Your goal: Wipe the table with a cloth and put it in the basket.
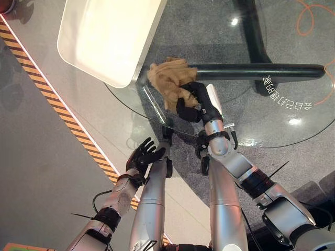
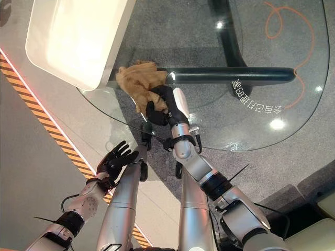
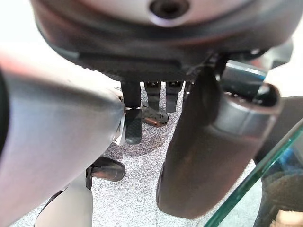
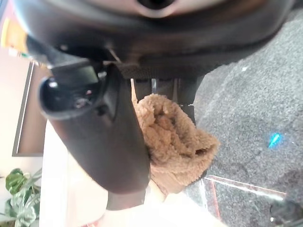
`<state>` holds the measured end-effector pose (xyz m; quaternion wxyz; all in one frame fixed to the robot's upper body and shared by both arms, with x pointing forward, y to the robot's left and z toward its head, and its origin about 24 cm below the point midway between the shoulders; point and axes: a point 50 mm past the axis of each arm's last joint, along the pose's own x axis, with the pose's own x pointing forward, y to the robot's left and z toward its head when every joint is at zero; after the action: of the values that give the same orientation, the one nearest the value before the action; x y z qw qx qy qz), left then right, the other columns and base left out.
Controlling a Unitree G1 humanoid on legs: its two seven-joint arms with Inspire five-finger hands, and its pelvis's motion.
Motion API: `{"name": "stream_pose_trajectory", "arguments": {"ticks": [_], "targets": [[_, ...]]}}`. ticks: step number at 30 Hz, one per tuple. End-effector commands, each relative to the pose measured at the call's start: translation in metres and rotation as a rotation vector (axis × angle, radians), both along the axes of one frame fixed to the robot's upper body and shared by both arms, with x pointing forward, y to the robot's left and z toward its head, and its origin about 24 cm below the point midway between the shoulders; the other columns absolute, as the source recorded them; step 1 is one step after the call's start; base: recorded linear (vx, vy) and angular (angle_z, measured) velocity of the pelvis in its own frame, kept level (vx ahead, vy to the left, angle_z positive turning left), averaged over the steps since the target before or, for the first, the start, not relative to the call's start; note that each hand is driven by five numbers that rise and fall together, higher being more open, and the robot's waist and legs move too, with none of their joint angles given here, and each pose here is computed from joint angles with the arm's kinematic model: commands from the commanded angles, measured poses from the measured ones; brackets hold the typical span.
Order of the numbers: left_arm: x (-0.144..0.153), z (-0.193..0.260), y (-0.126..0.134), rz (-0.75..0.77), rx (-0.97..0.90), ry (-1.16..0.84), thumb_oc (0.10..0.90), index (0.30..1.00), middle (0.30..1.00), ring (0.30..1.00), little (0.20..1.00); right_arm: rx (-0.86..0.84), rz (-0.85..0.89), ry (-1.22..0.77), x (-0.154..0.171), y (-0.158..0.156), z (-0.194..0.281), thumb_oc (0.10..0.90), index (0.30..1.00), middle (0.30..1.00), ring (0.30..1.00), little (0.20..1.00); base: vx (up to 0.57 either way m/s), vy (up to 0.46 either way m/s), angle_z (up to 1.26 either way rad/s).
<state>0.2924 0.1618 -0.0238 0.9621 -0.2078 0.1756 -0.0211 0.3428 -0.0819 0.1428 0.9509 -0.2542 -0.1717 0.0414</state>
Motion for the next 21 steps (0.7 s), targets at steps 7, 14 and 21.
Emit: {"name": "stream_pose_trajectory", "arguments": {"ticks": [7, 14, 21], "targets": [[-0.036, -0.029, -0.073, -0.21, -0.118, 0.161, 0.8, 0.9, 0.9, 0.9, 0.9, 0.018, 0.249, 0.045, -0.022, 0.052, -0.006, 0.1, 0.3, 0.3, 0.3, 0.2, 0.0, -0.005, 0.0], [-0.033, -0.028, -0.073, -0.211, -0.117, 0.156, 0.8, 0.9, 0.9, 0.9, 0.9, 0.054, 0.135, 0.038, -0.016, 0.04, -0.009, 0.1, 0.3, 0.3, 0.3, 0.2, 0.0, 0.0, 0.0], [-0.033, -0.031, -0.067, -0.186, -0.114, 0.158, 0.8, 0.9, 0.9, 0.9, 0.9, 0.076, -0.162, -0.024, 0.003, -0.01, -0.006, 0.1, 0.3, 0.3, 0.3, 0.2, 0.0, -0.009, 0.0]]}}
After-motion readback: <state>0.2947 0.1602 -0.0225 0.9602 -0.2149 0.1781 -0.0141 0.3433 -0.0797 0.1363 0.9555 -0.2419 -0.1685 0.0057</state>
